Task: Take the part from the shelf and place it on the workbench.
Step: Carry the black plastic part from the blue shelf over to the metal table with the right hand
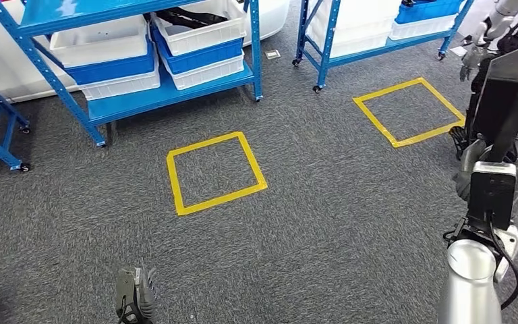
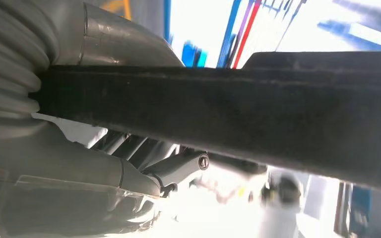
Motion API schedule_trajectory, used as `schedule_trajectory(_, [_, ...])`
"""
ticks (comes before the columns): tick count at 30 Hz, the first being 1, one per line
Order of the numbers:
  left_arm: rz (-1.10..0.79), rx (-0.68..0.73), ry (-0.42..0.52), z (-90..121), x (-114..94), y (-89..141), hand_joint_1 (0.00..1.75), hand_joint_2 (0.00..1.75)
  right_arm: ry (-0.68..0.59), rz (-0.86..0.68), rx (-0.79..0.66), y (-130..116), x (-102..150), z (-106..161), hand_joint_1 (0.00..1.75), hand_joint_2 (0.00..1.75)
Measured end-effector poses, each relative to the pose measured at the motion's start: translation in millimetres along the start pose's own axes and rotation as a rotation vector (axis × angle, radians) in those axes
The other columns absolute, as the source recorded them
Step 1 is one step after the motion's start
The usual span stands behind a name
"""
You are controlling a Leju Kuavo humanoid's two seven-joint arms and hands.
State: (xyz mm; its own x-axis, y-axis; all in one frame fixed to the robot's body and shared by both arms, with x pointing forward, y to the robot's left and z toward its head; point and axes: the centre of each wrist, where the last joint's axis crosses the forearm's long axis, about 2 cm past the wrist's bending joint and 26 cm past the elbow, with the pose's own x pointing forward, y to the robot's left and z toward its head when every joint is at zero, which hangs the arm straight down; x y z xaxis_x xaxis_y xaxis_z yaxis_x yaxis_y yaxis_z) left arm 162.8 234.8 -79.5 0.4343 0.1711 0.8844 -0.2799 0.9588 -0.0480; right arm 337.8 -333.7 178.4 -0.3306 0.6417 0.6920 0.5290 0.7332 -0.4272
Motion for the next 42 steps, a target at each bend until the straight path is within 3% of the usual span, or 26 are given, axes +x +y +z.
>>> schedule_trajectory(5, [0.006, 0.015, 0.007, 4, -4, 3, 0.0, 0.0, -0.013, 0.117, -0.056, -11, -4, 13, 1.75, 1.75])
schedule_trajectory(12, [0.001, 0.021, 0.0, 1, -3, 7, 0.0, 0.0, -0.012, 0.126, -0.081, -15, -3, 14, 1.75, 1.75])
schedule_trajectory(23, [0.045, 0.05, -0.007, 7, -8, 6, 0.0, 0.0, -0.051, 0.348, -0.227, -33, 1, 24, 1.75, 1.75])
schedule_trajectory(30, [0.053, 0.062, -0.007, 10, -11, 5, 0.0, 0.0, -0.083, 0.389, -0.313, -41, 16, 23, 1.75, 1.75])
schedule_trajectory(42, [0.063, 0.09, -0.001, 14, -16, 11, 0.0, 0.0, -0.059, 0.375, -0.302, -27, 31, 19, 1.75, 1.75])
